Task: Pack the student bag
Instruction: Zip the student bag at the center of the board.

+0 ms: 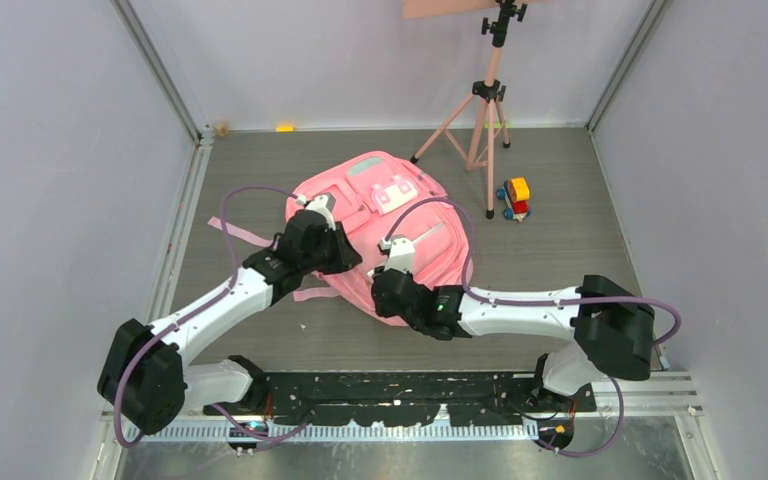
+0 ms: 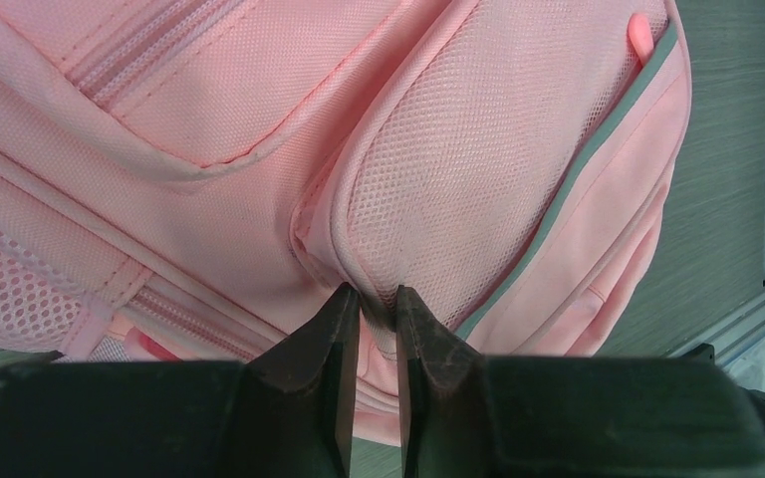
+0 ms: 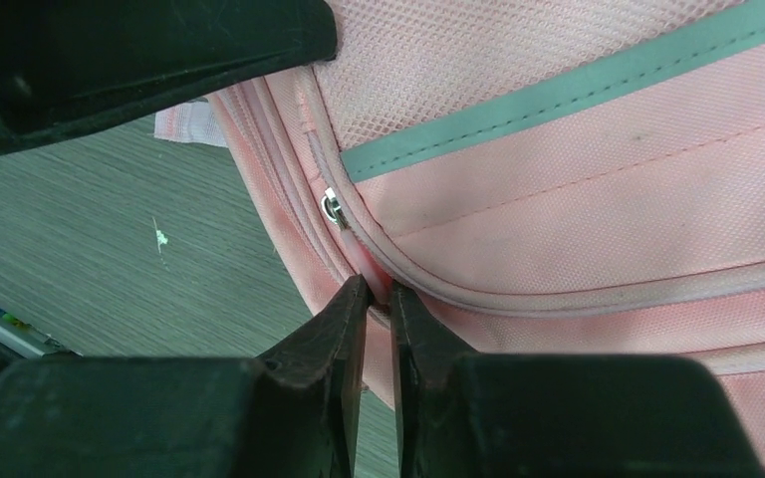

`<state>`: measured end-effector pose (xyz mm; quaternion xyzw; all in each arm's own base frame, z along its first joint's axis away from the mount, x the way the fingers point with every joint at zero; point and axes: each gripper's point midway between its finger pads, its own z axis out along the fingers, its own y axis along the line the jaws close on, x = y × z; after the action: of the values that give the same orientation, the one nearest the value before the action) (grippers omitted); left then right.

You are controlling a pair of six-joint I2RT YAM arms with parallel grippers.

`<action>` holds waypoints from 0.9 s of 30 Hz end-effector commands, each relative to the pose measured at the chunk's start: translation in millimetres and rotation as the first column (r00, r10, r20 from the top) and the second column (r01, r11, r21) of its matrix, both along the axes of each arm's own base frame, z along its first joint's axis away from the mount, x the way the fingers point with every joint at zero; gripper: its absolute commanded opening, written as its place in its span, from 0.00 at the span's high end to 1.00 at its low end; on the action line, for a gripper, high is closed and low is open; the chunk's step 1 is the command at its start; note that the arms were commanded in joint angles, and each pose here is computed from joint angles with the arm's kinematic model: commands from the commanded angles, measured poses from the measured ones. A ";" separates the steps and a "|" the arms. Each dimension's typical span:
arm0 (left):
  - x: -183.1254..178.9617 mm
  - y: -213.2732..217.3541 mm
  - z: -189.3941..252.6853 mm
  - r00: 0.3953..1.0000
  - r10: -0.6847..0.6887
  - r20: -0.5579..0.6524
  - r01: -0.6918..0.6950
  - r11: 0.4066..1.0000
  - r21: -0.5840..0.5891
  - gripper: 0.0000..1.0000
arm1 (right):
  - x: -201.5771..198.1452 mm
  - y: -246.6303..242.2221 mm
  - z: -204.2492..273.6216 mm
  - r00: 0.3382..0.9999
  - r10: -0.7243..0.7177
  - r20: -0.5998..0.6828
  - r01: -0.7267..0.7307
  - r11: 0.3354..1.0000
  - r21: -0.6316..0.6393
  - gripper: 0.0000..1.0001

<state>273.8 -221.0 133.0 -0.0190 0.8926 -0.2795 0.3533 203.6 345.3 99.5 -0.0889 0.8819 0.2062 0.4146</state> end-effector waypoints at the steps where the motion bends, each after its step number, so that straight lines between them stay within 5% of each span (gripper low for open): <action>1: 8.9 -1.9 13.1 0.998 -0.015 0.068 0.016 1.000 -0.015 0.87 | 14.6 16.1 18.7 0.998 -0.027 0.053 0.024 0.998 0.061 0.78; 15: 7.9 -0.1 12.8 0.998 -0.015 0.062 0.015 1.000 -0.012 0.87 | 25.0 19.0 19.7 0.995 -0.034 0.099 0.033 0.999 0.016 0.71; 19: 8.8 3.8 12.2 0.998 -0.010 0.065 0.010 1.000 0.007 0.88 | 28.6 19.3 21.2 0.993 -0.040 0.115 0.040 0.999 0.000 0.81; 21: 10.4 8.8 12.6 0.997 -0.001 0.071 -0.001 1.000 0.026 1.00 | 29.0 17.8 21.5 0.992 -0.043 0.117 0.045 0.999 -0.011 0.89; 27: 18.2 22.4 14.5 0.996 0.028 0.089 -0.033 0.998 0.049 1.00 | 22.4 7.7 22.0 0.995 -0.045 0.092 0.046 0.999 -0.016 1.00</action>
<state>277.8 -215.0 134.3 -0.0157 0.8913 -0.2758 0.3595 211.0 362.8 101.4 -0.1154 0.8751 0.1956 0.4273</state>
